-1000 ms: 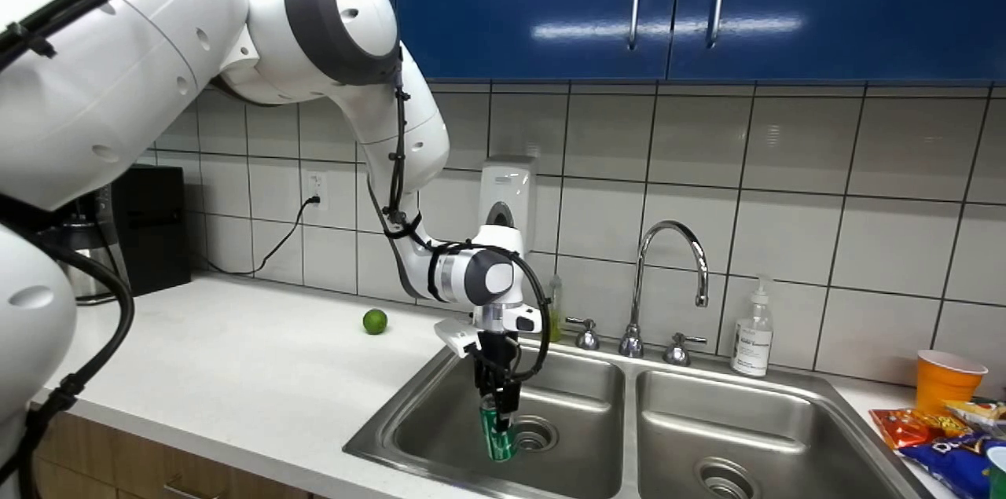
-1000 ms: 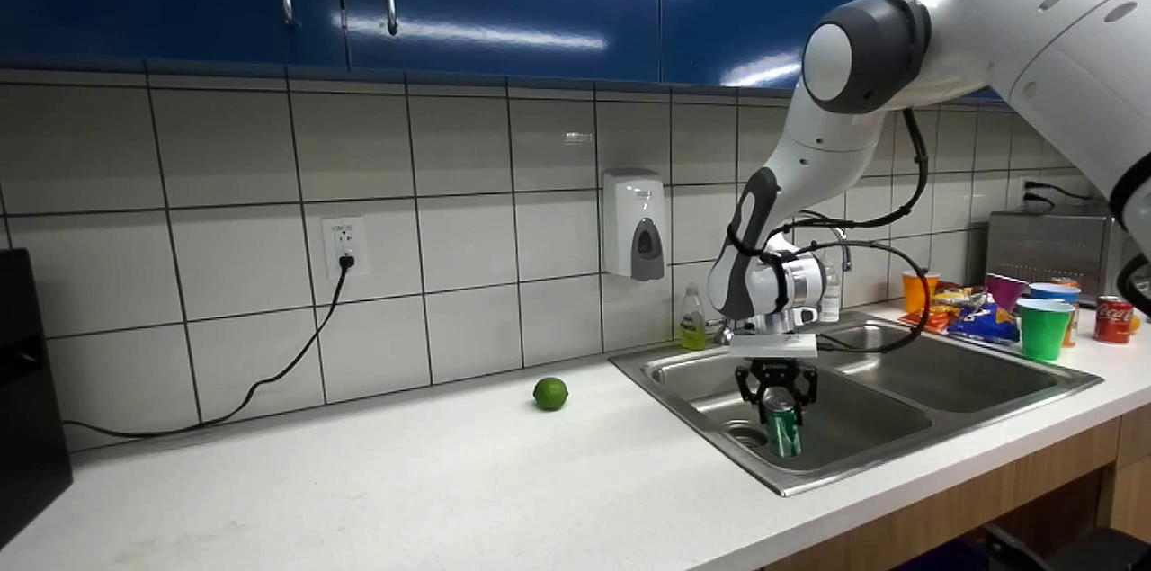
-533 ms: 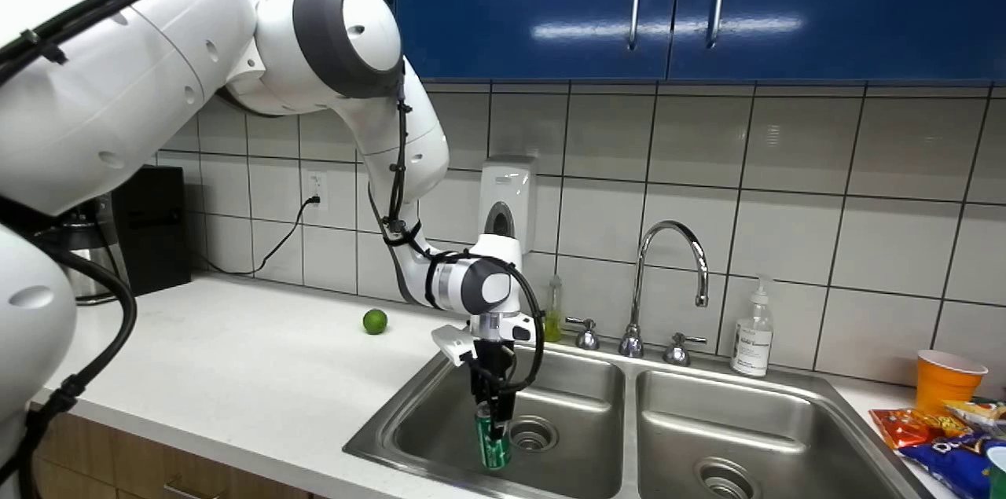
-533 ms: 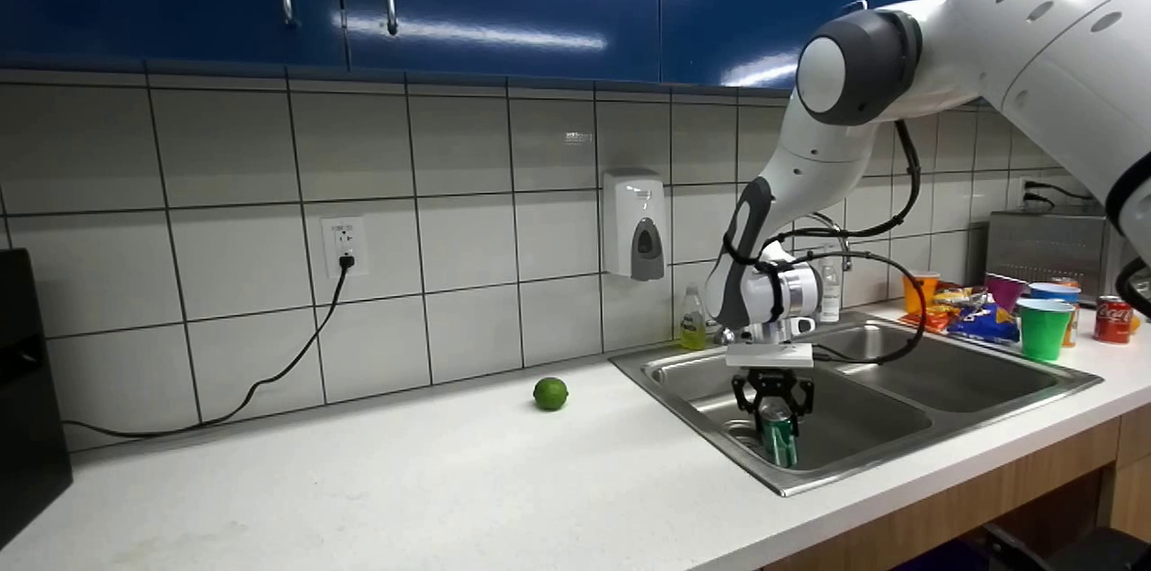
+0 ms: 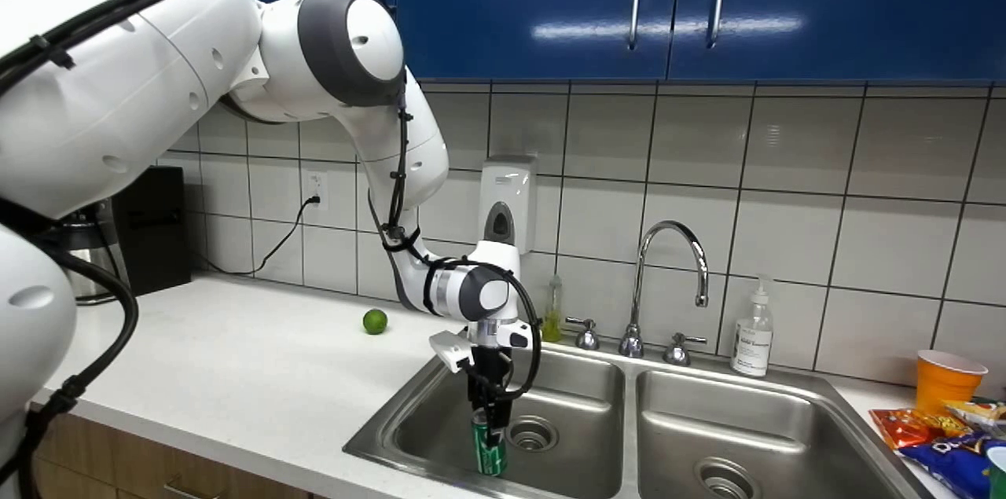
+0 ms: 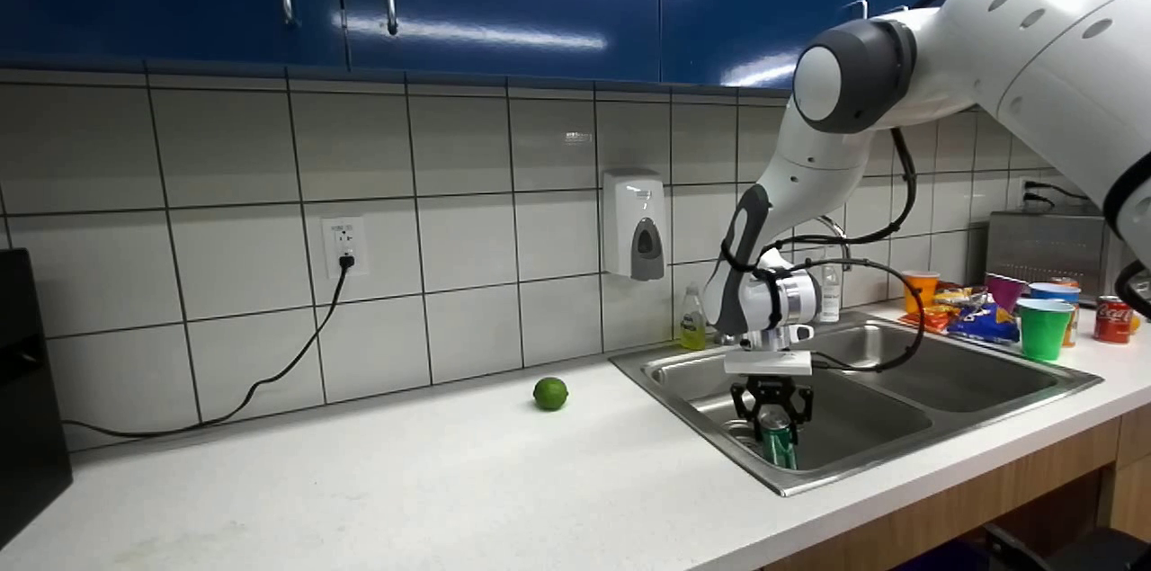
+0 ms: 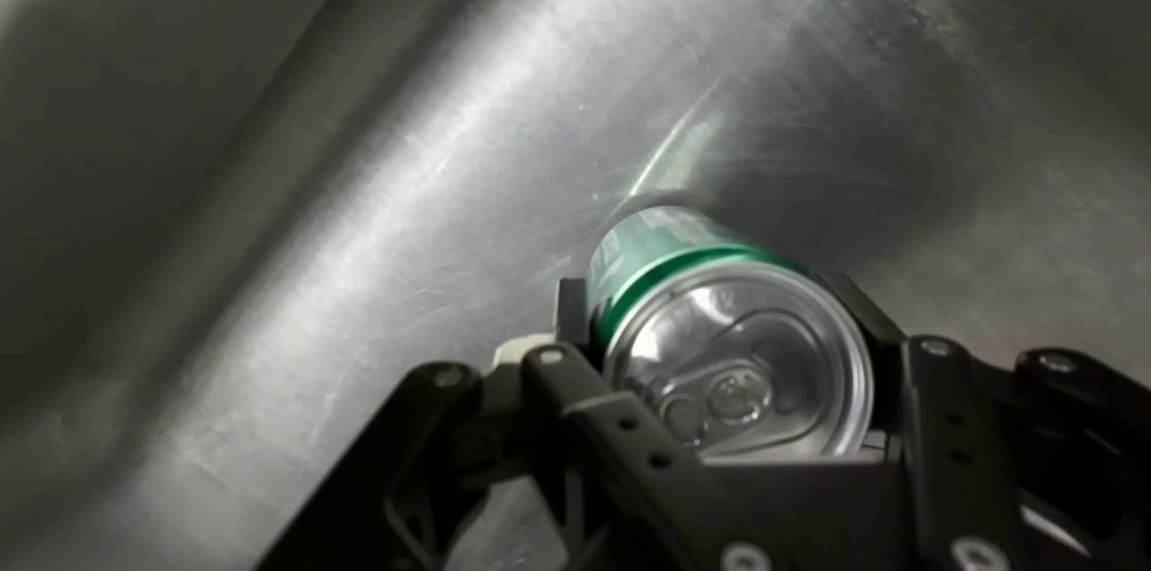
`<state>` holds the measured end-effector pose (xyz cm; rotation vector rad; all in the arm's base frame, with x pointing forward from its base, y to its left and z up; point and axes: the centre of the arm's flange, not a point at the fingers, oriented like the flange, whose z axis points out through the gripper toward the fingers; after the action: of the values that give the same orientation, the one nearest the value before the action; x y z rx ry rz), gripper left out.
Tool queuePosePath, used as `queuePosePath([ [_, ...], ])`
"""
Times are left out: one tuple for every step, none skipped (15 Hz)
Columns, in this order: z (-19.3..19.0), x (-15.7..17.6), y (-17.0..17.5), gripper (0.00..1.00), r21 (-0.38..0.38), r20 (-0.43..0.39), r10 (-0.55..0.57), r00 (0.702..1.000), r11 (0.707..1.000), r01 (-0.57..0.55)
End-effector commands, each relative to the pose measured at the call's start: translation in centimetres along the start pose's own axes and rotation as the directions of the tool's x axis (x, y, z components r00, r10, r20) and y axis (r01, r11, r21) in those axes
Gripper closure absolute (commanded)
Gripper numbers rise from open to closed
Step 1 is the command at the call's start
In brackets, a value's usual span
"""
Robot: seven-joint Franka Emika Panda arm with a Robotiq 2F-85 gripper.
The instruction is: Put the can inside the sink
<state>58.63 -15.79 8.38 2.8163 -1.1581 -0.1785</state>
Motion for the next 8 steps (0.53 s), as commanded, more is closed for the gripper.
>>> queuePosePath([
  [-0.02, 0.55, -0.07, 0.62, 0.03, 0.004, -0.011, 1.0, 1.0, 0.011],
  [0.09, 0.53, -0.08, 0.62, 0.029, 0.006, -0.011, 1.0, 1.0, 0.011],
  [0.21, 0.5, -0.09, 0.62, 0.027, 0.007, -0.012, 1.0, 1.0, 0.011],
  [0.32, 0.5, -0.11, 0.62, 0.027, 0.009, -0.013, 1.0, 1.0, 0.013],
  [0.32, 0.54, -0.14, 0.62, 0.026, 0.007, -0.012, 1.0, 1.0, 0.012],
  [0.38, 0.53, -0.14, 0.62, 0.025, 0.008, -0.012, 1.0, 1.0, 0.012],
  [0.41, 0.55, -0.15, 0.62, 0.026, 0.009, -0.012, 1.0, 1.0, 0.012],
  [0.42, 0.54, -0.15, 0.62, 0.025, 0.008, -0.012, 1.0, 1.0, 0.012],
])
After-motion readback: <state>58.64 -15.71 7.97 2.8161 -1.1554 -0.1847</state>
